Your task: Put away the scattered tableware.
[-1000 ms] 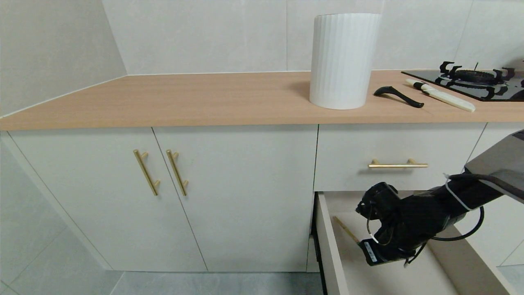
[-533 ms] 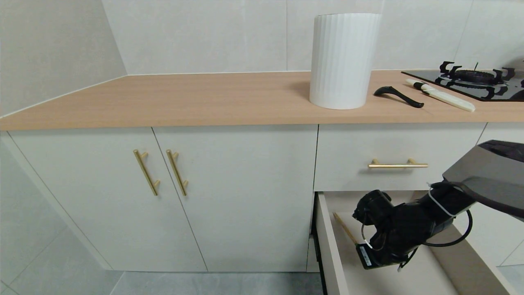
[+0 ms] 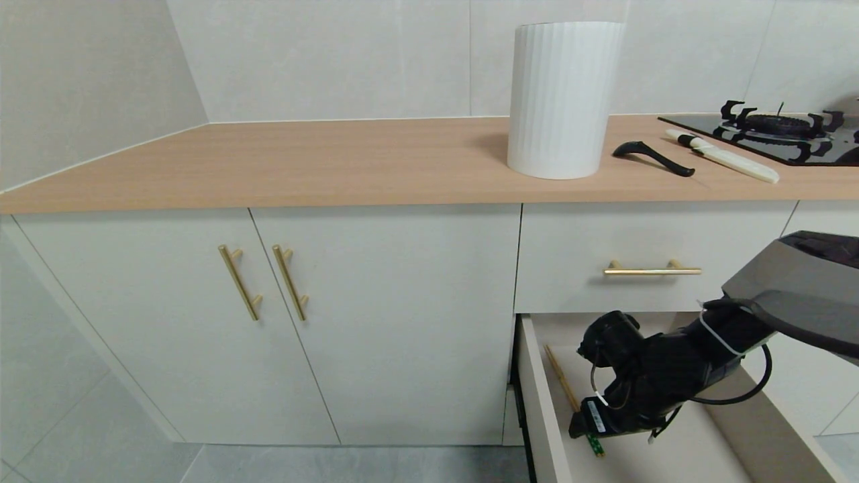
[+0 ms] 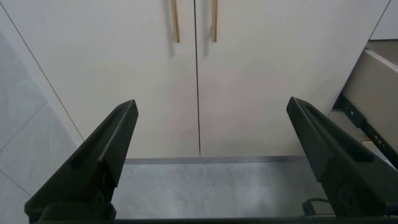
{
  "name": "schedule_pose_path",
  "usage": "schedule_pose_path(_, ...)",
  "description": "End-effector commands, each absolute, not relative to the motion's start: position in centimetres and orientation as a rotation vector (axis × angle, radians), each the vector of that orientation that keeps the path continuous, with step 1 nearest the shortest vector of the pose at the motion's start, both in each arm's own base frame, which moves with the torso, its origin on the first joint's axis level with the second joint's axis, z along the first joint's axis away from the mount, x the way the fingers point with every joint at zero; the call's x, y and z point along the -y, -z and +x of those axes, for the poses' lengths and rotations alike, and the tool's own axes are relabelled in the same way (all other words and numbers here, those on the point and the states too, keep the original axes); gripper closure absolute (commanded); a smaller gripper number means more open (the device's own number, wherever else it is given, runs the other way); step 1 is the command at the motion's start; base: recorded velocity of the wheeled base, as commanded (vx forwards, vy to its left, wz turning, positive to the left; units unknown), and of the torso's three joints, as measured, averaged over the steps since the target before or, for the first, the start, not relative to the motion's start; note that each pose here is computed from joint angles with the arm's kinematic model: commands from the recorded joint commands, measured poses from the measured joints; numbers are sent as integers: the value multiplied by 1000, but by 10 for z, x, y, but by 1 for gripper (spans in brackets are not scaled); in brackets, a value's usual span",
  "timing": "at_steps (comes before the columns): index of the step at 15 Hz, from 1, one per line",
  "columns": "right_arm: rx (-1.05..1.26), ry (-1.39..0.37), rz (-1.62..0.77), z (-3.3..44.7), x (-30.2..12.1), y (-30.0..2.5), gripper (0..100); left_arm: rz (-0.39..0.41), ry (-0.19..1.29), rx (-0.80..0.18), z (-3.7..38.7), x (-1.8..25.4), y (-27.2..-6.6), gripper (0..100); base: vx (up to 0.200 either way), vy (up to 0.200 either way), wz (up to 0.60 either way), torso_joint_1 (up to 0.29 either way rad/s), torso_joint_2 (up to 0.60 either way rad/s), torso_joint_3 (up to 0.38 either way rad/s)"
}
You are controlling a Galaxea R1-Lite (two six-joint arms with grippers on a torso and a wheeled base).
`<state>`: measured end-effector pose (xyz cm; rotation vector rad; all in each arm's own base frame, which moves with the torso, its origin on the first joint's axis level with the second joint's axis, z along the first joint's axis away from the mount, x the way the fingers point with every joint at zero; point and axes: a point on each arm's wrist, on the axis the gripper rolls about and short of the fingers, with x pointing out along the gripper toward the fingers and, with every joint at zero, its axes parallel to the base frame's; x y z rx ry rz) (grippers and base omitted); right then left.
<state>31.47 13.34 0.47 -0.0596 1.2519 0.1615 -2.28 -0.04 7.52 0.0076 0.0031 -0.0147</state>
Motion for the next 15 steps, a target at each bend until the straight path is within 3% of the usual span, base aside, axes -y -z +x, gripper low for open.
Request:
schedule_pose_path(1, -1215, -168, -49, 312, -132, -20, 0, 8, 15, -3, -23, 0, -75, 0, 0, 0, 0, 0, 0, 0)
schedule_pose_path(9, -836, -135, 0, 256, -67, -170, 0, 8, 15, -3, -23, 0, -75, 0, 0, 0, 0, 0, 0, 0)
schedule_pose_path(15, -700, -146, -65, 216, -48, -209, 0, 8, 14, -3, -23, 0, -75, 0, 0, 0, 0, 0, 0, 0)
